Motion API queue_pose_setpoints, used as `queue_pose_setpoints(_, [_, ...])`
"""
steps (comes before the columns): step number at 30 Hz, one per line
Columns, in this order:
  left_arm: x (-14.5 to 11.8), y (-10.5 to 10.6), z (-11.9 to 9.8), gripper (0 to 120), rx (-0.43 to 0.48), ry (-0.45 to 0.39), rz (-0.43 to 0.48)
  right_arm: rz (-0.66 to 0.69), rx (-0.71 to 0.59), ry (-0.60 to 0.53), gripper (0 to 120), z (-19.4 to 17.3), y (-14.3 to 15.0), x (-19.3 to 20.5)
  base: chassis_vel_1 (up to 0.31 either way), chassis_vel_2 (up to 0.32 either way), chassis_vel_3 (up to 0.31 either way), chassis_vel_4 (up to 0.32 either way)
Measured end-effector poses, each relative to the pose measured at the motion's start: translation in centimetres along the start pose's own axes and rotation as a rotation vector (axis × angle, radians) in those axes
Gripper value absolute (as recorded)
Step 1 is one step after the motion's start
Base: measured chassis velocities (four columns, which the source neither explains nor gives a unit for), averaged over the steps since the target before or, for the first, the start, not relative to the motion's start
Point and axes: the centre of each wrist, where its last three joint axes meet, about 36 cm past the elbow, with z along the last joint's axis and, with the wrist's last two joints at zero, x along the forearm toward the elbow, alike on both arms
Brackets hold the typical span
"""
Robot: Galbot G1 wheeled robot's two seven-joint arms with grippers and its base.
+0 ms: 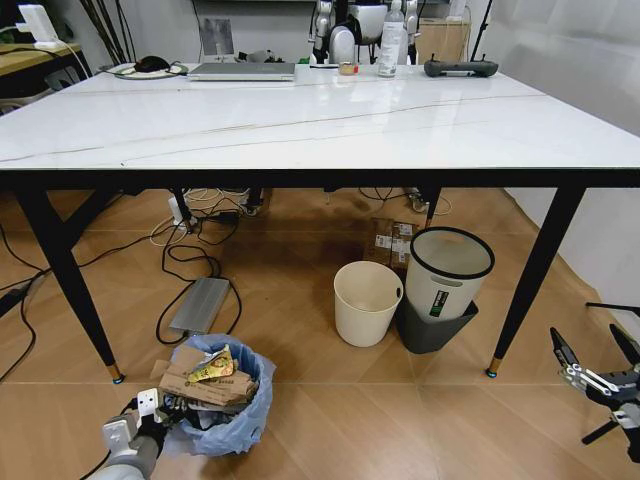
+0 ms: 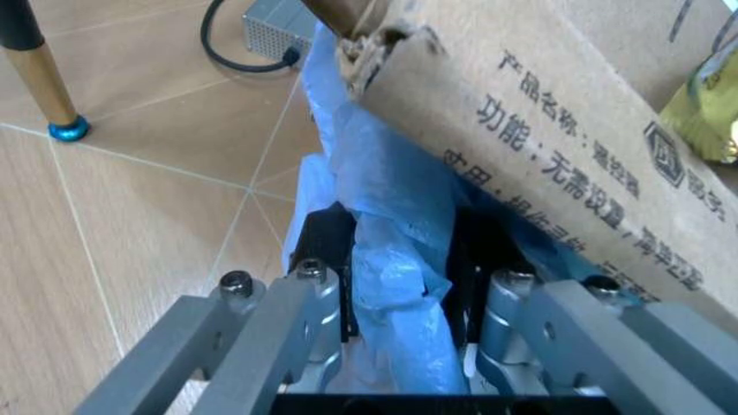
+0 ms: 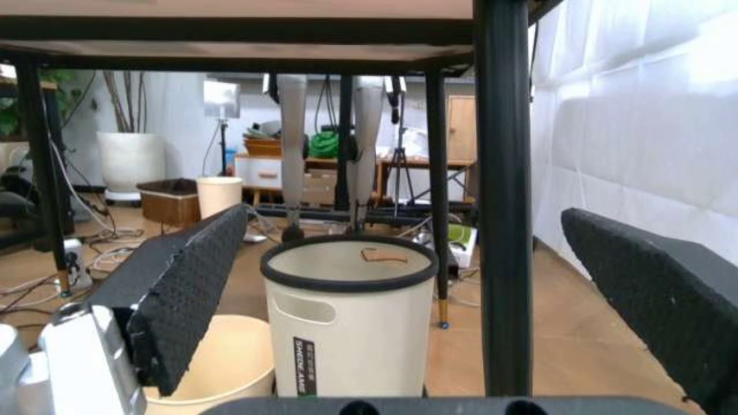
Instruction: Pick up the trash bin and place the trash from the table into it.
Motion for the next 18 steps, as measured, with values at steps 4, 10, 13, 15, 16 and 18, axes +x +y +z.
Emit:
queue_pose_setpoints(4, [0.2, 0.0, 0.1, 30, 0.004, 0.004, 0.004, 0.0, 0.0, 0.0, 100, 0.0, 0.0, 0.0, 0.0, 0.0, 0.0, 0.0])
queue_pose_setpoints(10, [1.3, -0.6, 0.2, 36, 0.005, 0.016, 0.03, 0.0, 0.0, 0.0, 100, 0.0, 0.0, 0.0, 0.0, 0.0, 0.0, 0.0])
queue_pose_setpoints(13, [1.6, -0.7, 0.2, 41, 0.009, 0.021, 0.037, 0.0, 0.0, 0.0, 100, 0.0, 0.0, 0.0, 0.0, 0.0, 0.0, 0.0])
queue_pose_setpoints(15, [1.9, -0.9, 0.2, 43, 0.015, 0.026, 0.043, 0.0, 0.0, 0.0, 100, 0.0, 0.0, 0.0, 0.0, 0.0, 0.0, 0.0])
queue_pose_setpoints(16, [2.0, -0.9, 0.1, 43, 0.014, 0.029, 0.044, 0.0, 0.0, 0.0, 100, 0.0, 0.0, 0.0, 0.0, 0.0, 0.0, 0.0])
queue_pose_setpoints(18, [2.2, -0.9, 0.1, 45, 0.012, 0.03, 0.046, 0.0, 0.0, 0.0, 100, 0.0, 0.0, 0.0, 0.0, 0.0, 0.0, 0.0])
